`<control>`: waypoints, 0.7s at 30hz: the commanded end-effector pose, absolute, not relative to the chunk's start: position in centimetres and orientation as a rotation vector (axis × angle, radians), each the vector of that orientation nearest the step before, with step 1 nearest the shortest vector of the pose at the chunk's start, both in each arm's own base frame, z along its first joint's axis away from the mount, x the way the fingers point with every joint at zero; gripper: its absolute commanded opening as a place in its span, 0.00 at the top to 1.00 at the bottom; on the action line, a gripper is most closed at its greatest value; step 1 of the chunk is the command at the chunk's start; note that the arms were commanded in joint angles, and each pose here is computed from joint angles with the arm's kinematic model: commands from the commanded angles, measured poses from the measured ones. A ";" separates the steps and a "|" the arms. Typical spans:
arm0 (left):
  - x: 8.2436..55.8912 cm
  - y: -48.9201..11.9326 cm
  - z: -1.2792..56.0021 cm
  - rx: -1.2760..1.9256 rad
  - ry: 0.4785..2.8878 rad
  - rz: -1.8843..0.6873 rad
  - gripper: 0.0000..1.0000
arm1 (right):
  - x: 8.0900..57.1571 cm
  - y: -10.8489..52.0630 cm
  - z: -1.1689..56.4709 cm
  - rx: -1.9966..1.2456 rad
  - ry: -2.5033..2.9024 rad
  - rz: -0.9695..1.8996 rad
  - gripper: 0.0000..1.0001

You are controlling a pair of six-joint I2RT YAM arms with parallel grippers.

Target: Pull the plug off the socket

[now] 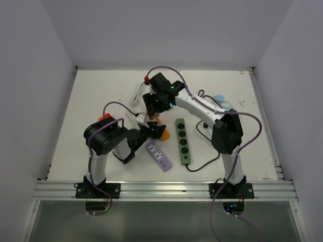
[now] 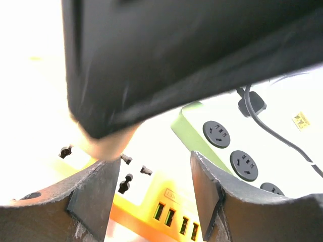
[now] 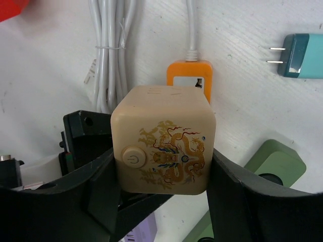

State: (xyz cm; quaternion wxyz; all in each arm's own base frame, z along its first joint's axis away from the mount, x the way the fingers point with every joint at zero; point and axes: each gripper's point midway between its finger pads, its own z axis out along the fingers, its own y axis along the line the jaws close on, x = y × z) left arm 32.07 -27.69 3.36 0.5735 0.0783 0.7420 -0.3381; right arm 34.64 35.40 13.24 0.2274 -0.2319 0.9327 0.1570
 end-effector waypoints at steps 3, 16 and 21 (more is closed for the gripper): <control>23.9 -20.6 -10.8 0.216 2.269 -0.581 0.32 | 36.3 35.0 18.3 -0.560 2.499 0.555 1.00; 28.9 -27.2 6.6 0.432 1.955 -0.702 0.29 | 44.2 32.8 18.9 -0.380 2.476 0.553 1.00; 29.7 -27.4 13.3 0.425 1.842 -0.709 0.28 | 46.5 34.3 16.6 -0.393 2.441 0.570 1.00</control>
